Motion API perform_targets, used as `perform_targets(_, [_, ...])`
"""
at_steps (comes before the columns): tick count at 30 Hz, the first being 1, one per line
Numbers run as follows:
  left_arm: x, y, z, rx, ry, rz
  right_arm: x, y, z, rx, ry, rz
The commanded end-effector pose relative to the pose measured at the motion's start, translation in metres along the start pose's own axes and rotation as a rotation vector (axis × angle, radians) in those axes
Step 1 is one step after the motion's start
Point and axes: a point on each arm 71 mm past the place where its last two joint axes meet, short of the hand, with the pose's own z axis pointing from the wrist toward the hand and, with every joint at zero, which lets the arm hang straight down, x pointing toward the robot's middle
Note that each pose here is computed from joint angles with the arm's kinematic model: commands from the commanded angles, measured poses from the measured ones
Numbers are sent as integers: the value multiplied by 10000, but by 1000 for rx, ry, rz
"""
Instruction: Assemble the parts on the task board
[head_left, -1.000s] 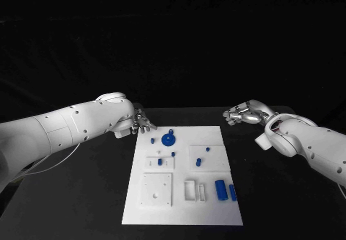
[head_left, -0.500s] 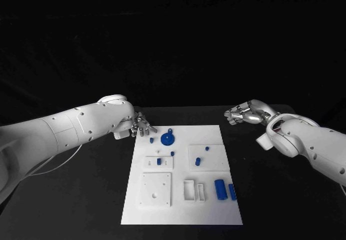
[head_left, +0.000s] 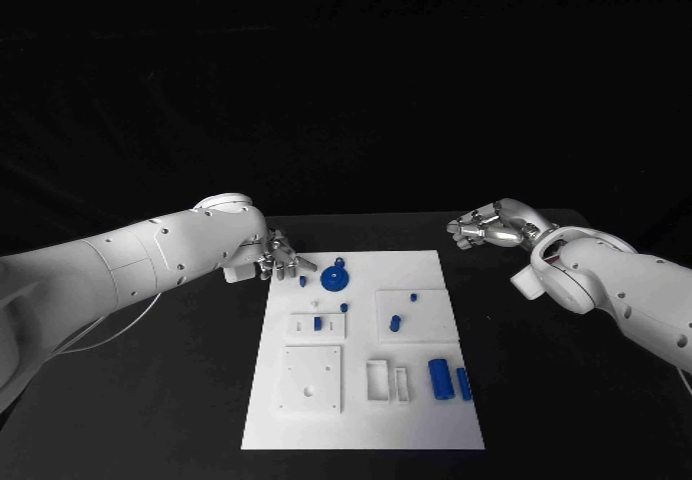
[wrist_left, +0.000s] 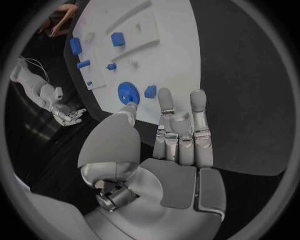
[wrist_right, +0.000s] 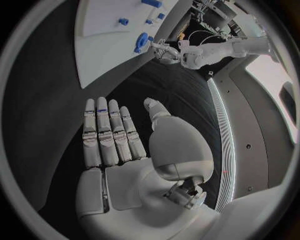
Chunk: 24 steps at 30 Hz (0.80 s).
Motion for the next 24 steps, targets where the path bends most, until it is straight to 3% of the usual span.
perform_targets(1, [54, -25, 1, 22, 56, 19, 4, 9, 5, -2, -4, 8])
perform_targets(24, [184, 19, 40, 17, 124, 34, 16, 15, 13, -3, -2, 10])
